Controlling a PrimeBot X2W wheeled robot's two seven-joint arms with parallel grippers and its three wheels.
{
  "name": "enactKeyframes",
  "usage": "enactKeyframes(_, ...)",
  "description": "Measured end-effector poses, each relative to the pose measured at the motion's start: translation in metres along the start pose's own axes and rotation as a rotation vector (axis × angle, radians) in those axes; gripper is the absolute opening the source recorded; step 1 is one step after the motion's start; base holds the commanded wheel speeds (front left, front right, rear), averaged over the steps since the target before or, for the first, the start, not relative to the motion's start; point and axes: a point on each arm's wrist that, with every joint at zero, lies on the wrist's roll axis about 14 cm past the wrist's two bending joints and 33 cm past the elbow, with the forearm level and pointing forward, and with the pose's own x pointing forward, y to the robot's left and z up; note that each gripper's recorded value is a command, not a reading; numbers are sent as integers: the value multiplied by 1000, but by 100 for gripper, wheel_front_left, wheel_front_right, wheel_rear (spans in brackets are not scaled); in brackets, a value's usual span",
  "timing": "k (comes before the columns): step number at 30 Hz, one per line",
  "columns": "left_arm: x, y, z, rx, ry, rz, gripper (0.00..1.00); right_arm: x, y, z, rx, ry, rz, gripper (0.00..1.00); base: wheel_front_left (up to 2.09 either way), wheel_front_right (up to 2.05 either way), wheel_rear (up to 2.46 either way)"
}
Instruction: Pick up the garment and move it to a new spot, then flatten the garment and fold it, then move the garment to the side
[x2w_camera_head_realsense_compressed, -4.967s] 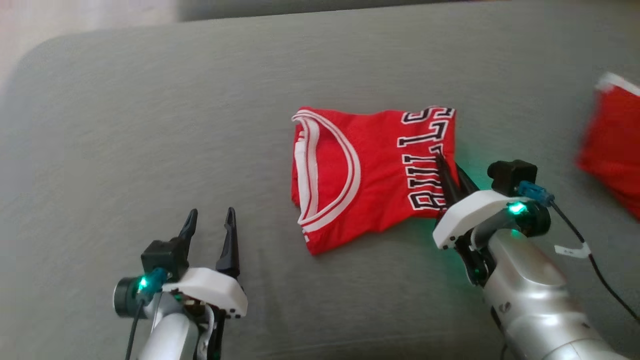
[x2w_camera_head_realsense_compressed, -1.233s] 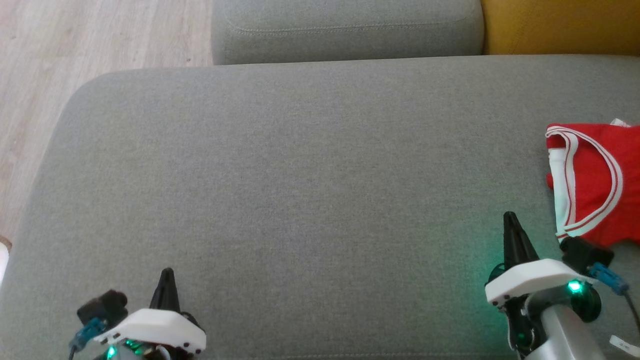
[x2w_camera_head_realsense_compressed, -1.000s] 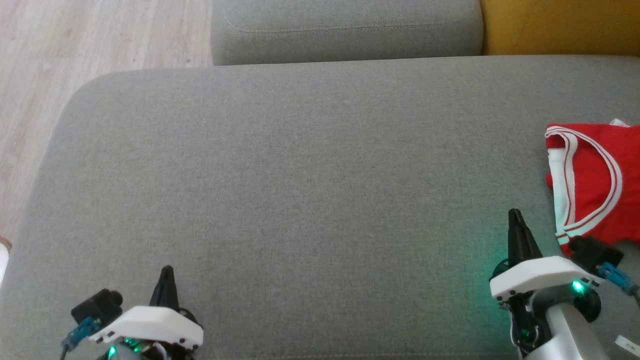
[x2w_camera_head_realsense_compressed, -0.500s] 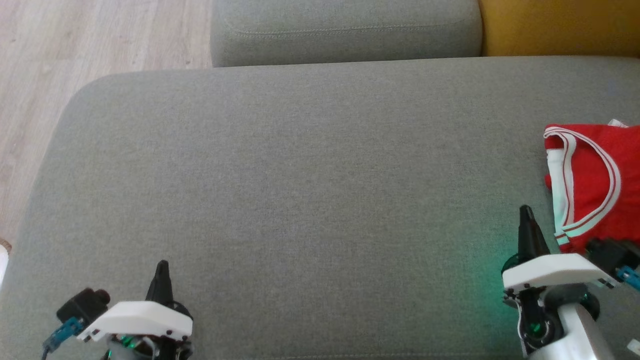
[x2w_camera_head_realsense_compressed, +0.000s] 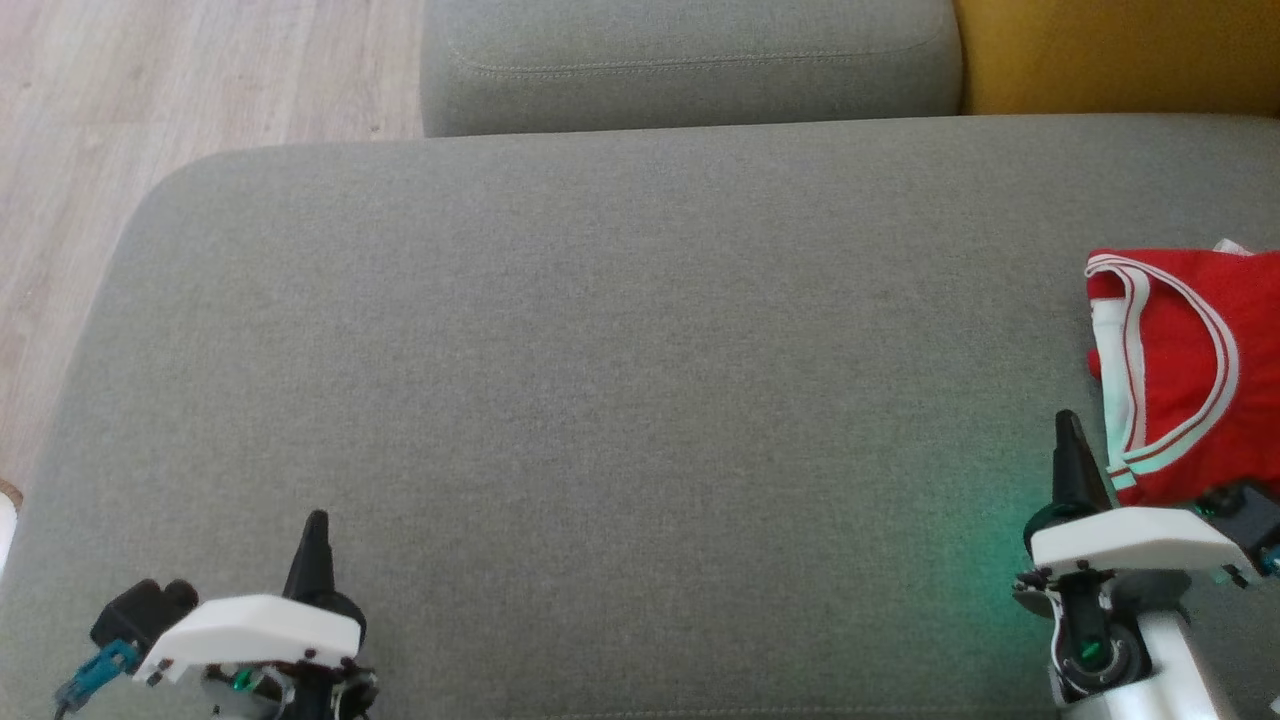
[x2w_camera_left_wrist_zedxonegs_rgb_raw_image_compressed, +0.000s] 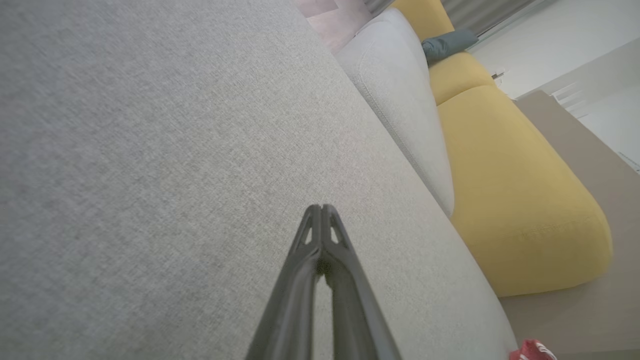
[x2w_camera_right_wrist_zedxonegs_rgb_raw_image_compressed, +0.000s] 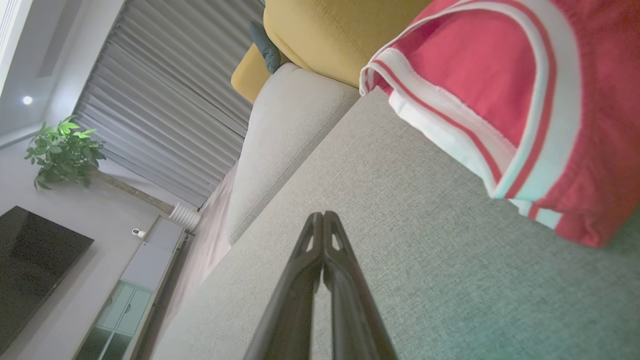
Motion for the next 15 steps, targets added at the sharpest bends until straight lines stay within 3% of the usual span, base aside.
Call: enactKeyframes(15, 4, -11, 6, -167, 7, -43, 0, -3, 1, 9, 180, -18, 6, 0, 0, 0, 0)
